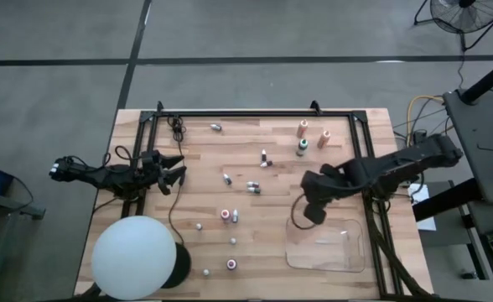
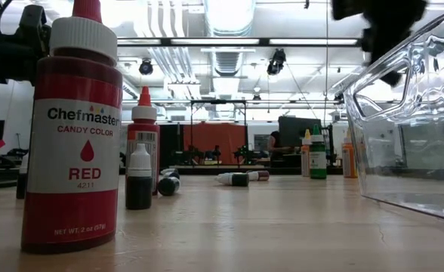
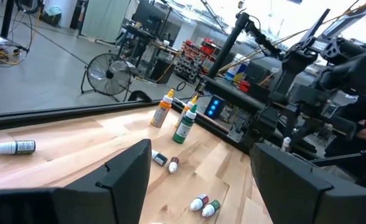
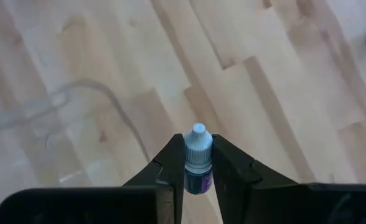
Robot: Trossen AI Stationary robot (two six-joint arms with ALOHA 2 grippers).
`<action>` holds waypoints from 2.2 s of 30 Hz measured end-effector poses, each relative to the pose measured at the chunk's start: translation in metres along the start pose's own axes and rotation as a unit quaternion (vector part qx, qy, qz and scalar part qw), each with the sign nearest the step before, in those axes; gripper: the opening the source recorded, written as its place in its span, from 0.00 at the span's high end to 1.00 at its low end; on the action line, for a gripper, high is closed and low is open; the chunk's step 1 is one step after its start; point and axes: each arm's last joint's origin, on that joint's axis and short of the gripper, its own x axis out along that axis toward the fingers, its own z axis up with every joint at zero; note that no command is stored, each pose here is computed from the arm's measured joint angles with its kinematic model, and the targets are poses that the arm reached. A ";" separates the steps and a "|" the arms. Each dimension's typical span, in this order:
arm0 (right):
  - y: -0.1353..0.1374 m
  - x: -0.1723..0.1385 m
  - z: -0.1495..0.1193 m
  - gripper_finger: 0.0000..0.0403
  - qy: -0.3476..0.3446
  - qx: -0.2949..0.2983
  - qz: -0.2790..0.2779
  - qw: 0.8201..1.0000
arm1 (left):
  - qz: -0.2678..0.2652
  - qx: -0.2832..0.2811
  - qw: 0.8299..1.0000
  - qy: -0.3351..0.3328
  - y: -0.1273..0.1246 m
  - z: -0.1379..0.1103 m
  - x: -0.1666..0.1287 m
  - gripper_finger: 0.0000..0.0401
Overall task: Pick & Place food coloring
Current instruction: Put the violet food color into the transparent bin
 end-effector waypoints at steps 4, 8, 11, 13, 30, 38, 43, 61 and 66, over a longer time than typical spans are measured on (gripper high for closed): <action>0.001 -0.011 -0.023 0.87 -0.006 -0.009 0.022 1.000 | 0.000 0.000 1.000 0.000 0.000 0.000 0.000 0.39; 0.006 -0.026 -0.041 0.87 -0.031 -0.019 0.044 0.998 | 0.000 0.000 1.000 0.000 0.000 0.000 0.000 0.39; 0.009 -0.034 -0.051 0.87 -0.046 -0.026 0.055 0.997 | 0.000 0.000 1.000 0.000 0.000 0.000 0.000 0.39; 0.012 -0.037 -0.057 0.87 -0.051 -0.026 0.058 0.997 | 0.000 0.000 1.000 0.000 0.000 0.000 0.000 0.39; 0.055 -0.027 -0.102 0.87 -0.187 -0.084 0.119 0.971 | 0.001 0.000 1.000 0.000 0.000 0.000 0.000 0.39; 0.058 0.002 -0.120 0.87 -0.242 -0.118 0.141 0.953 | 0.001 0.000 1.000 0.000 0.000 0.000 0.000 0.39; 0.059 0.021 -0.125 0.87 -0.278 -0.192 0.152 0.929 | 0.001 0.000 1.000 0.000 0.000 0.000 0.000 0.39; 0.041 0.060 -0.116 0.87 -0.266 -0.282 0.156 0.909 | 0.001 0.000 1.000 -0.001 0.000 0.000 0.000 0.39; 0.039 0.067 -0.108 0.87 -0.269 -0.330 0.154 0.892 | 0.001 0.000 1.000 0.000 0.000 0.000 0.000 0.39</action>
